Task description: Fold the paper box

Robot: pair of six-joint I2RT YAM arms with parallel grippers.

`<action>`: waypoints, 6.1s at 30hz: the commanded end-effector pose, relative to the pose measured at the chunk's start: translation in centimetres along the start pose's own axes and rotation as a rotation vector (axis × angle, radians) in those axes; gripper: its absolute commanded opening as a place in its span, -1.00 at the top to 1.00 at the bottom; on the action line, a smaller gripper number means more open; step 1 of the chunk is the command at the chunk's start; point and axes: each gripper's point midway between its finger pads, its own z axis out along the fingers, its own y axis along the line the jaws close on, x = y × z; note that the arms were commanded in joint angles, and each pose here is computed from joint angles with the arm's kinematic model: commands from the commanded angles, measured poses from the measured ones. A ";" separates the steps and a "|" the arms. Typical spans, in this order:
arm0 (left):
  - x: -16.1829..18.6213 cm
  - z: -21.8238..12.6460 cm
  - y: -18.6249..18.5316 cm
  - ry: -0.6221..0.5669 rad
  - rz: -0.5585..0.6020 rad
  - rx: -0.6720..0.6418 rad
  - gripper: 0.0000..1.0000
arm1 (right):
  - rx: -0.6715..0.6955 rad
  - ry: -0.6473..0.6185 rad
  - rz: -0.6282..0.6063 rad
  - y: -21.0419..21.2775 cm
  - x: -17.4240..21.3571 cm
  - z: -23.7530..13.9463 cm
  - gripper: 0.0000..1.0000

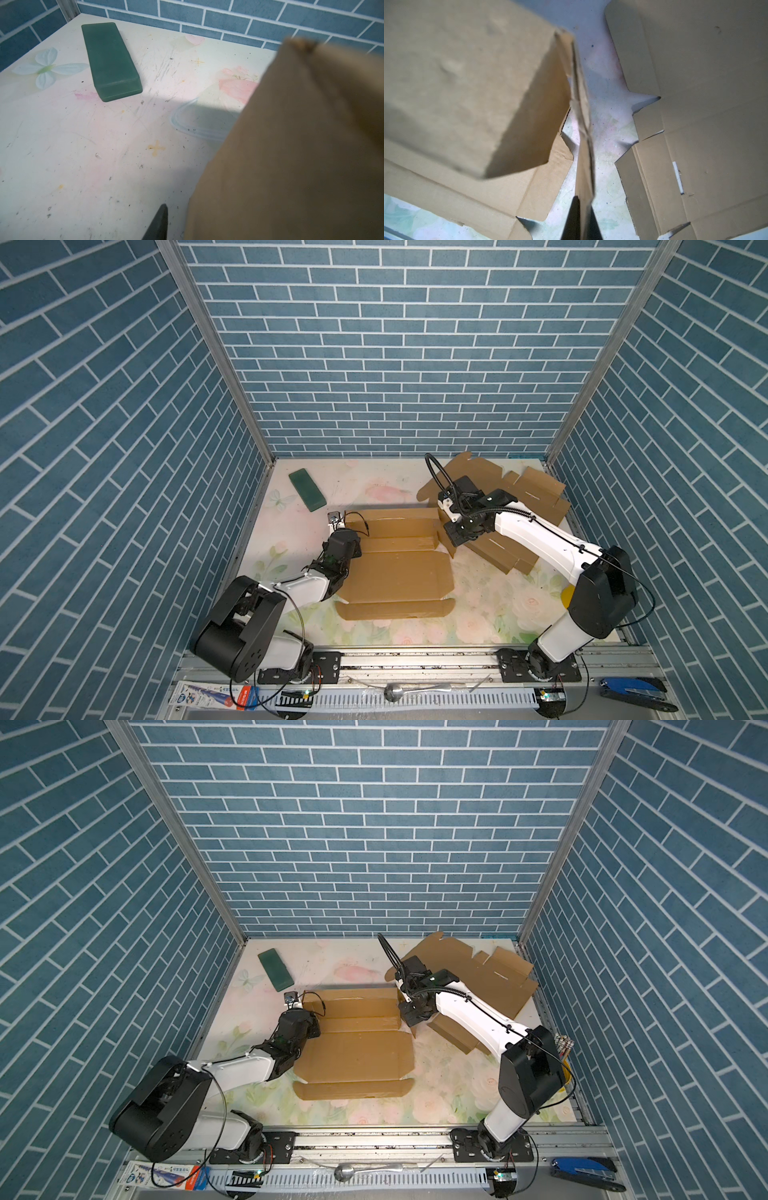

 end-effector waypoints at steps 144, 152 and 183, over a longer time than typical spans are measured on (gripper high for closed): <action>-7.5 -3.9 -20.5 0.342 0.275 0.737 0.28 | -0.114 0.010 0.281 1.2 0.7 1.5 1.00; -4.4 -3.4 -19.5 0.394 0.268 0.733 0.30 | -0.226 -0.026 0.281 2.2 0.0 0.2 0.70; -3.6 -2.8 -18.8 0.408 0.256 0.719 0.31 | -0.186 -0.399 0.099 -1.5 -2.2 1.8 -0.17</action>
